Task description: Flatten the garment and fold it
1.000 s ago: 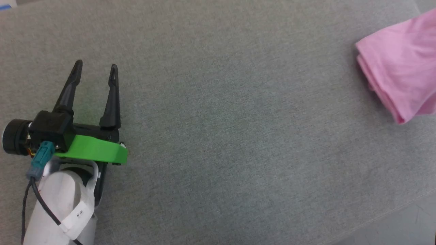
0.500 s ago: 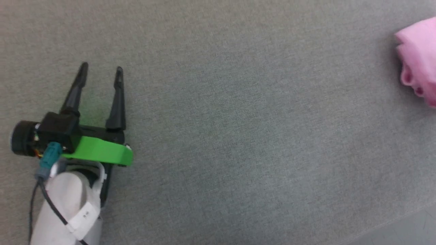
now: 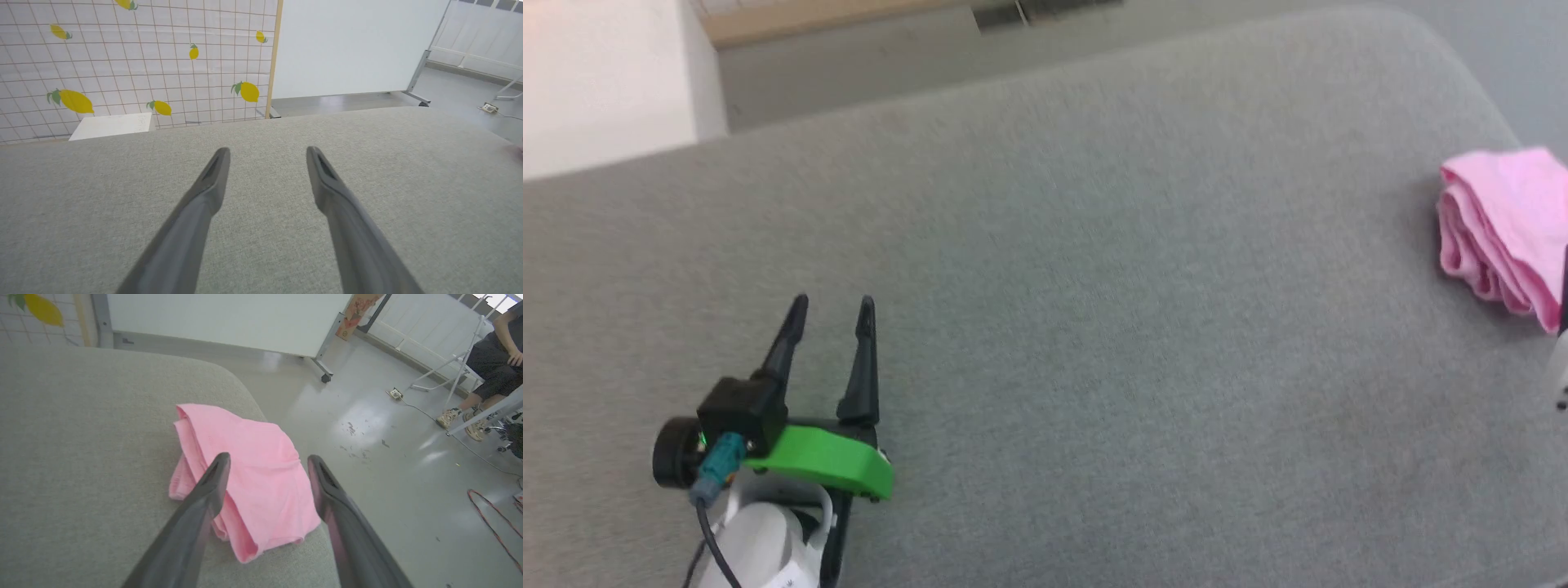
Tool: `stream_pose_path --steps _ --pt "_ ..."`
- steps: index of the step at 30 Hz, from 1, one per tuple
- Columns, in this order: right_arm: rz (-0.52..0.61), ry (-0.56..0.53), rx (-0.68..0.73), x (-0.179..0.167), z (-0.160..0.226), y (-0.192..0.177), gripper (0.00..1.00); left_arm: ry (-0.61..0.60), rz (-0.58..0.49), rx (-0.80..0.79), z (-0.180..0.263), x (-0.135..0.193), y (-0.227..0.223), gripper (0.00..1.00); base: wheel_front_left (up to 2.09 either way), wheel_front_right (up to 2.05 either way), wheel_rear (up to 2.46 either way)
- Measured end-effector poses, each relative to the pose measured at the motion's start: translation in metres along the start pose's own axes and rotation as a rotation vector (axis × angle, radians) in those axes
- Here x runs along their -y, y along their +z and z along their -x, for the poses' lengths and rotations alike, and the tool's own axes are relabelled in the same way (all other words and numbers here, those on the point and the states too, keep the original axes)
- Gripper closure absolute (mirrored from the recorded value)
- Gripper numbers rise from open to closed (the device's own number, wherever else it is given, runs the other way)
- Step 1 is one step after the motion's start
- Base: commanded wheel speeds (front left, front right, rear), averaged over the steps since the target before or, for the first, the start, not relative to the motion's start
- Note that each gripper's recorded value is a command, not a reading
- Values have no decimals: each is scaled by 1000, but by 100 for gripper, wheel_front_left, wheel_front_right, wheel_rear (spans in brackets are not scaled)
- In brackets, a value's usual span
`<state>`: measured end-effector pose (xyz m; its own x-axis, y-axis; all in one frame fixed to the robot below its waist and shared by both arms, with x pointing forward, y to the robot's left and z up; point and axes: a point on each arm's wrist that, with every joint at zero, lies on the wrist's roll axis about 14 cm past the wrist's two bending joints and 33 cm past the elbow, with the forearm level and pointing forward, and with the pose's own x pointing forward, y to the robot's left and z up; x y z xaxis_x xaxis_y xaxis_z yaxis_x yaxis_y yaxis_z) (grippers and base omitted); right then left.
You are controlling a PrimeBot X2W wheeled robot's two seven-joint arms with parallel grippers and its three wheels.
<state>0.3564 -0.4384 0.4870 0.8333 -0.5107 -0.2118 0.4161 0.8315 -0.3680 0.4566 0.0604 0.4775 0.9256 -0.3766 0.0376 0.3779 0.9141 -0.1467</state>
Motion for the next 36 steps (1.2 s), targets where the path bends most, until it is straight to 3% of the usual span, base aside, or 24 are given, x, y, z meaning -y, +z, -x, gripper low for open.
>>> stream_pose_path --steps 4,14,26,36 --pt "-109 43 126 -17 25 20 0 36 3 41 16 -1 21 0 0 0 0" --pt "-295 269 357 -109 83 80 0 174 17 94 70 -28 46 0 0 0 0" --pt "-323 532 434 -193 125 116 0 299 -12 133 118 -55 60 0 0 0 0" --pt "-336 575 411 -203 138 106 0 316 -10 151 128 -53 64 0 0 0 0"
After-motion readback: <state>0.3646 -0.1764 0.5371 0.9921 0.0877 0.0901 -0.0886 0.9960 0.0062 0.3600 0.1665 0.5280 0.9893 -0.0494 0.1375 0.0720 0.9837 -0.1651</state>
